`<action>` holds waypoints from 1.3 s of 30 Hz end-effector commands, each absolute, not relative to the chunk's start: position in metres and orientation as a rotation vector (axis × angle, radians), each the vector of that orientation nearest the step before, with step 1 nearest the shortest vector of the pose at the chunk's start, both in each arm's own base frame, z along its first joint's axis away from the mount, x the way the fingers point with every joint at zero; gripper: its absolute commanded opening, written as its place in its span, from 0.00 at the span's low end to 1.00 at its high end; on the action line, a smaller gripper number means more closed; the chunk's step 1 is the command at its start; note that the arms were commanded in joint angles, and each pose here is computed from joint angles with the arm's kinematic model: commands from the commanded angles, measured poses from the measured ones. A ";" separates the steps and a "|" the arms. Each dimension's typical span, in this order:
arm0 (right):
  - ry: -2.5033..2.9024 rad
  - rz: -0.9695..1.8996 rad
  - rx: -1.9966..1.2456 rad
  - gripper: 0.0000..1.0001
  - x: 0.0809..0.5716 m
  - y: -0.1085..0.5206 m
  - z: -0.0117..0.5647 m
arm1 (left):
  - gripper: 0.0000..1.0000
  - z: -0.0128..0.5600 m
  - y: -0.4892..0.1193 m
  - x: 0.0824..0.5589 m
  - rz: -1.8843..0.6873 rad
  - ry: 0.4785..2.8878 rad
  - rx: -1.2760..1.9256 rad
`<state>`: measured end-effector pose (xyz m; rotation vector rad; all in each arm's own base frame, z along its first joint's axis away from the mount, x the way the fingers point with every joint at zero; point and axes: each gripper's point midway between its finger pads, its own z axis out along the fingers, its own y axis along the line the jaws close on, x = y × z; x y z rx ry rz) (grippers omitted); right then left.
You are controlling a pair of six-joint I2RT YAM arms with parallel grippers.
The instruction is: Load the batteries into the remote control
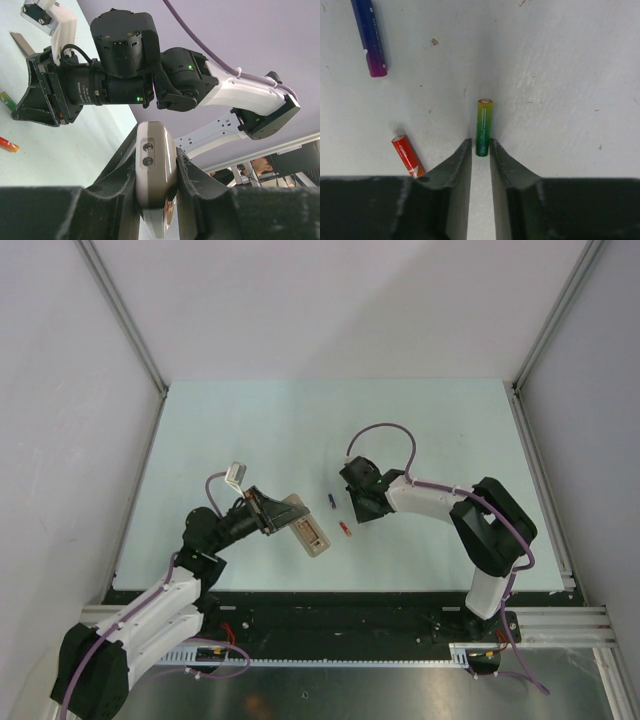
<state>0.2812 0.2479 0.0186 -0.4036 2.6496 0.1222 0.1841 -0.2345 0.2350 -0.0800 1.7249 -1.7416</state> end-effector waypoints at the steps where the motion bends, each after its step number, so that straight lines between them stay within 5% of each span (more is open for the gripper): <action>1: 2.712 0.073 -0.438 0.20 0.267 0.240 0.009 | 0.00 0.245 -0.231 0.184 -1.755 1.675 -0.079; 6: 2.706 0.078 -0.426 0.00 0.266 0.240 0.016 | 0.00 0.245 -0.231 0.184 -1.753 1.676 -0.080; 20: 2.492 0.659 -0.207 0.00 0.229 0.245 0.196 | 0.00 0.293 -0.233 0.214 -1.714 1.588 -0.052; 31: 2.435 0.863 -0.222 0.00 0.193 0.231 0.252 | 0.00 0.296 -0.233 0.254 -1.640 1.600 -0.106; 39: 2.248 0.890 -0.618 0.00 0.150 0.253 0.282 | 0.00 0.273 -0.241 0.257 -1.622 1.675 -0.052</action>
